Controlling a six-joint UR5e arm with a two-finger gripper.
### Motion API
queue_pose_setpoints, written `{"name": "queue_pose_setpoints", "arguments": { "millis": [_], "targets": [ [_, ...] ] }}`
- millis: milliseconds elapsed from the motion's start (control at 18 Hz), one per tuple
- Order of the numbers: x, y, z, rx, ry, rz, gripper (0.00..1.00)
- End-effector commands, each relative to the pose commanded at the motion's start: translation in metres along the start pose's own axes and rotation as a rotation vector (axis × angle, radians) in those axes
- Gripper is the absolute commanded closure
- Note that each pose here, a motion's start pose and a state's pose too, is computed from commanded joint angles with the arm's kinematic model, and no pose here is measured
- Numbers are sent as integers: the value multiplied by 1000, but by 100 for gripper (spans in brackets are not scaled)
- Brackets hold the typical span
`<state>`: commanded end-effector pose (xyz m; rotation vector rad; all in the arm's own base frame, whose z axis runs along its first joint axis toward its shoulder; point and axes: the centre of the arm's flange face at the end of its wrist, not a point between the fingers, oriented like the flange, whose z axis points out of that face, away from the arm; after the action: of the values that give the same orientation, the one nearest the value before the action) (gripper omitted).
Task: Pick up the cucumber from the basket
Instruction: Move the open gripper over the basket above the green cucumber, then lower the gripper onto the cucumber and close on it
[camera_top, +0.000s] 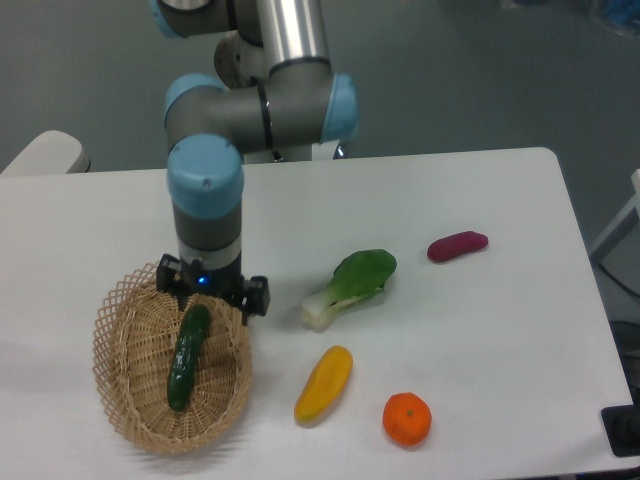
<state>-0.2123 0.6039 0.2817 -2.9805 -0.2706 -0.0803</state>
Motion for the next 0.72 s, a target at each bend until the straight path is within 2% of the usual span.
{"name": "queue_pose_setpoints", "arguments": {
  "millis": [222, 722],
  "targets": [
    [15, -4, 31, -30, 0, 26, 0],
    [28, -8, 63, -53, 8, 47, 0]
  ]
}}
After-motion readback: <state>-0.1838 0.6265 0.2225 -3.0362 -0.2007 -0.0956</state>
